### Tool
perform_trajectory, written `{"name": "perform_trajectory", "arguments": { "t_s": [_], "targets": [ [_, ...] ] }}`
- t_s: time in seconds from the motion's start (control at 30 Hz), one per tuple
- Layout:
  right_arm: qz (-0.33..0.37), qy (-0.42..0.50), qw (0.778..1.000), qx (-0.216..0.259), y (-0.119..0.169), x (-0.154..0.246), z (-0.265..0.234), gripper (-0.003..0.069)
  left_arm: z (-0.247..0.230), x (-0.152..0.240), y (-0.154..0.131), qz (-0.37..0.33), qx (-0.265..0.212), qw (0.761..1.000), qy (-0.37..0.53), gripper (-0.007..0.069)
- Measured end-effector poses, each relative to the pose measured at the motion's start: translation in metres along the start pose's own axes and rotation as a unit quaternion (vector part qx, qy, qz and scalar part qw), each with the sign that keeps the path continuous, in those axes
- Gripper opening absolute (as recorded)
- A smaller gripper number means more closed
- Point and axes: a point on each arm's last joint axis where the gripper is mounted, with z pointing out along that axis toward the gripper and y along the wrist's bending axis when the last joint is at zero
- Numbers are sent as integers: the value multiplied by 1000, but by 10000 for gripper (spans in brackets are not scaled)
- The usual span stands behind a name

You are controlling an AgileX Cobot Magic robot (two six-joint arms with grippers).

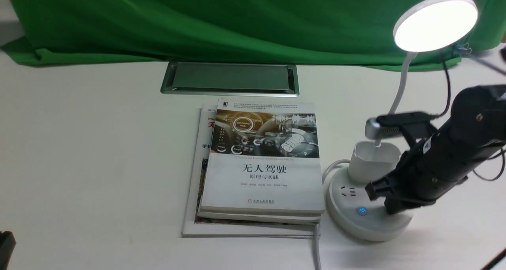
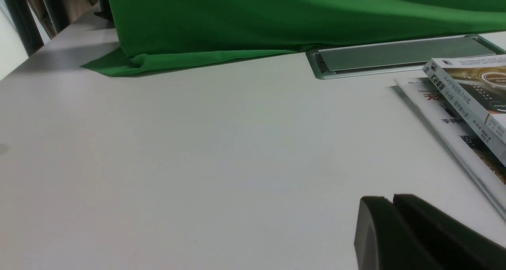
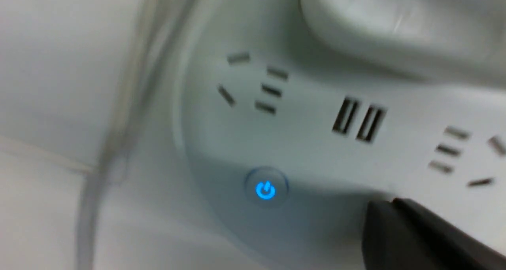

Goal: Turn off the desk lamp on the white desktop by hand.
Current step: 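Press the power button on the lamp base to turn the lamp off with the right gripper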

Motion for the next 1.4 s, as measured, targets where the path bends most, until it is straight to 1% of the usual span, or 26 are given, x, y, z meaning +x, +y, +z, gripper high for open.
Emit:
{"name": "perform_trajectory", "arguments": {
  "t_s": [0.33, 0.5, 0.6, 0.77, 0.97, 1.13, 1.23, 1.4],
  "targets": [
    [-1, -13, 1000, 0, 0, -2, -3, 36, 0, 0, 0, 0, 0, 1000, 0, 20],
    [-5, -53, 999, -2, 3, 0, -30, 36, 0, 0, 0, 0, 0, 1000, 0, 20],
    [-5, -64, 998, -3, 3, 0, -37, 36, 0, 0, 0, 0, 0, 1000, 0, 20],
    [-4, -49, 999, -2, 2, -1, -27, 36, 0, 0, 0, 0, 0, 1000, 0, 20],
    [0, -6, 1000, 0, 0, -3, 2, 38, 0, 0, 0, 0, 0, 1000, 0, 20],
    [0, -13, 1000, 0, 0, -6, 3, 38, 0, 0, 0, 0, 0, 1000, 0, 20],
    [-1, -19, 1000, 0, 0, -5, -1, 36, 0, 0, 0, 0, 0, 1000, 0, 20],
    [-6, -40, 999, -4, 3, 10, -40, 36, 0, 0, 0, 0, 0, 1000, 0, 20]
  ]
}}
